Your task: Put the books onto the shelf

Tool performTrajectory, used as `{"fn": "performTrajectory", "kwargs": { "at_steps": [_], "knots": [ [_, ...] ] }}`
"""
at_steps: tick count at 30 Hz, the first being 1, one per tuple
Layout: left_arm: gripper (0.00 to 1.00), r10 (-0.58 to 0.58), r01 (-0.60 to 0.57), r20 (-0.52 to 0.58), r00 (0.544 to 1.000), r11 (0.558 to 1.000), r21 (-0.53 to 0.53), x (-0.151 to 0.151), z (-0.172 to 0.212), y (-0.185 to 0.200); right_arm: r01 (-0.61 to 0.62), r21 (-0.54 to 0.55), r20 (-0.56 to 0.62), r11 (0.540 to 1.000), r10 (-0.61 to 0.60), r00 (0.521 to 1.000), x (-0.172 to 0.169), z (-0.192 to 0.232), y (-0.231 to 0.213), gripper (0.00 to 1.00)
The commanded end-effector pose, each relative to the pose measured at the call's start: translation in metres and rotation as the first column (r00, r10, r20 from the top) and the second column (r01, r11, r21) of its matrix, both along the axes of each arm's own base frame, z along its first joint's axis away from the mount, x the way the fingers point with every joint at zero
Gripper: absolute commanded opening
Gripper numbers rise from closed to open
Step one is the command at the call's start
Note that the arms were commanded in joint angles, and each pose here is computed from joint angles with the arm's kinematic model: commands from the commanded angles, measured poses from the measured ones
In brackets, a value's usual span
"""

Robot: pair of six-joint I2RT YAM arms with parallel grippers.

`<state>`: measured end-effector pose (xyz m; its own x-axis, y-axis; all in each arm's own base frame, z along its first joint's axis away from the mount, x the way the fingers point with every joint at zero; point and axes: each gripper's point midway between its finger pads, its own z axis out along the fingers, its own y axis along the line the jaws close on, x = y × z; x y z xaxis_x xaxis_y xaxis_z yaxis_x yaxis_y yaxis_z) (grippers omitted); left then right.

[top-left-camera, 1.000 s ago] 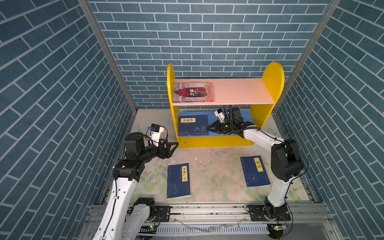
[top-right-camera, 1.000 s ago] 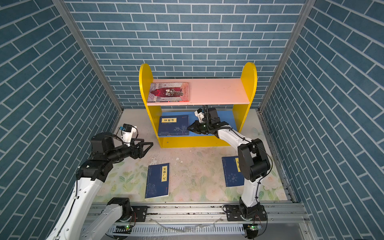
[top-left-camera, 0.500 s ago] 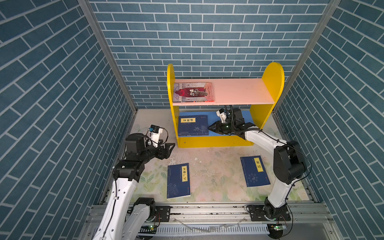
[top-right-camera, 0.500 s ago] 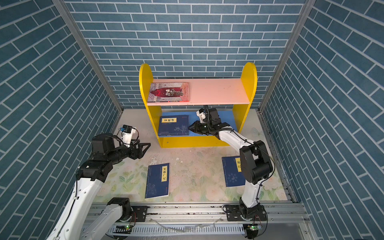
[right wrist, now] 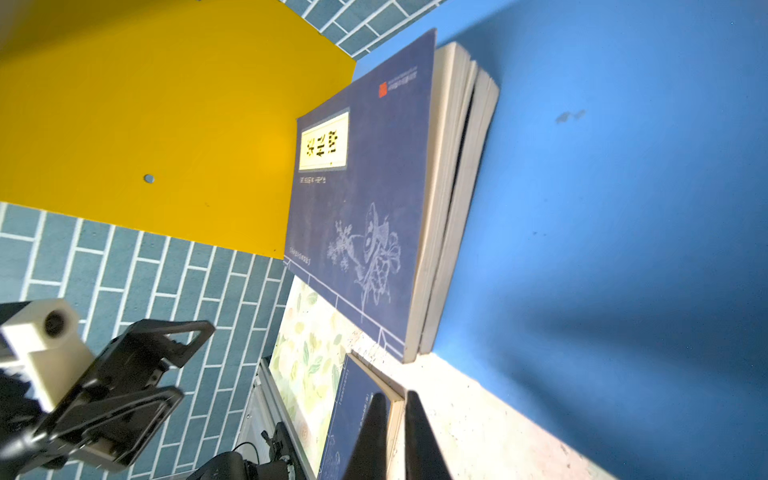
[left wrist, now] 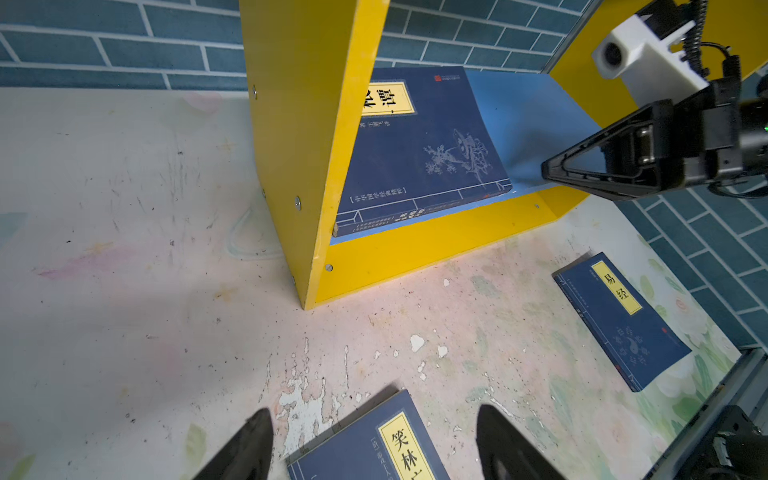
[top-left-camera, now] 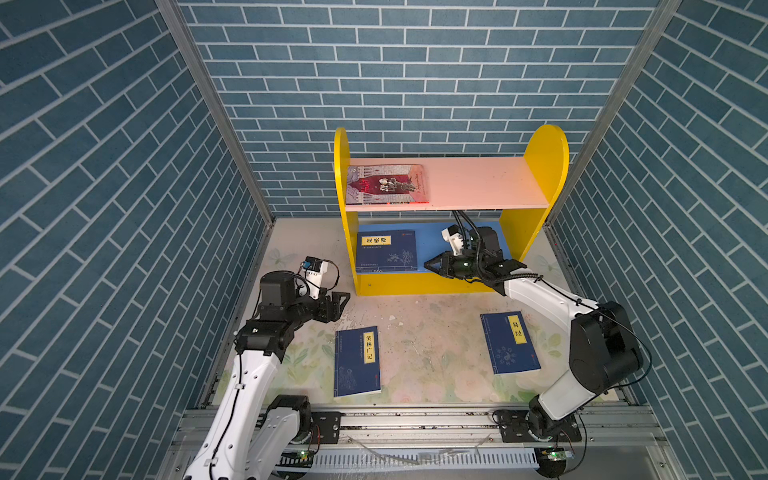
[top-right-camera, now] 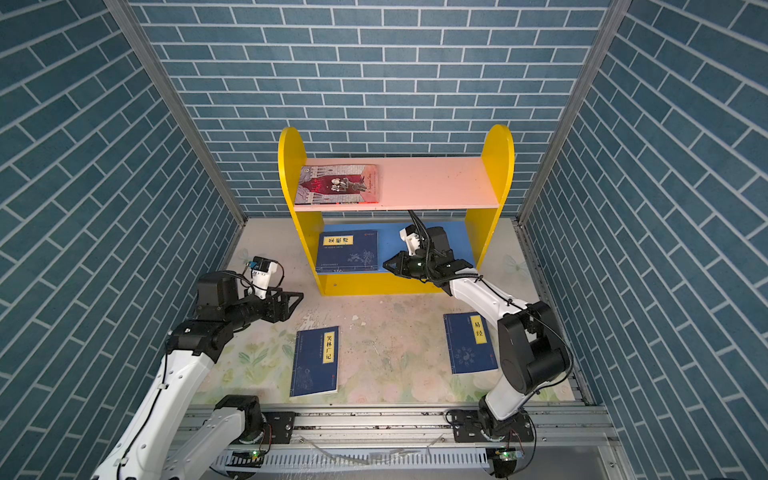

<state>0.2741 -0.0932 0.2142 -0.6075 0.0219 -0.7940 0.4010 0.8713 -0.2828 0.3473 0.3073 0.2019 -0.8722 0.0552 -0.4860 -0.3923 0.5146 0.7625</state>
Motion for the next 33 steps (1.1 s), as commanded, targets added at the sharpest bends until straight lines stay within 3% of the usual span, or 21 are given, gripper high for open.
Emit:
{"fn": "performTrajectory", "kwargs": {
  "at_steps": [1,17,33],
  "knots": [
    [0.77,0.02,-0.021,0.04,0.999,0.999,0.031,0.013,-0.003,0.006,-0.066,0.106,0.079,0.992,0.057,0.995,-0.007,0.033,0.009,0.08],
    [0.75,0.022,-0.022,0.016,1.0,1.0,-0.007,0.018,-0.016,0.002,-0.148,0.138,0.0,0.979,0.149,0.989,-0.012,0.008,0.035,0.01],
    [0.75,0.021,-0.02,0.022,1.0,1.0,-0.021,0.015,-0.013,0.001,-0.173,0.126,-0.058,0.977,0.181,0.982,-0.006,-0.015,0.046,0.01]
  ]
}}
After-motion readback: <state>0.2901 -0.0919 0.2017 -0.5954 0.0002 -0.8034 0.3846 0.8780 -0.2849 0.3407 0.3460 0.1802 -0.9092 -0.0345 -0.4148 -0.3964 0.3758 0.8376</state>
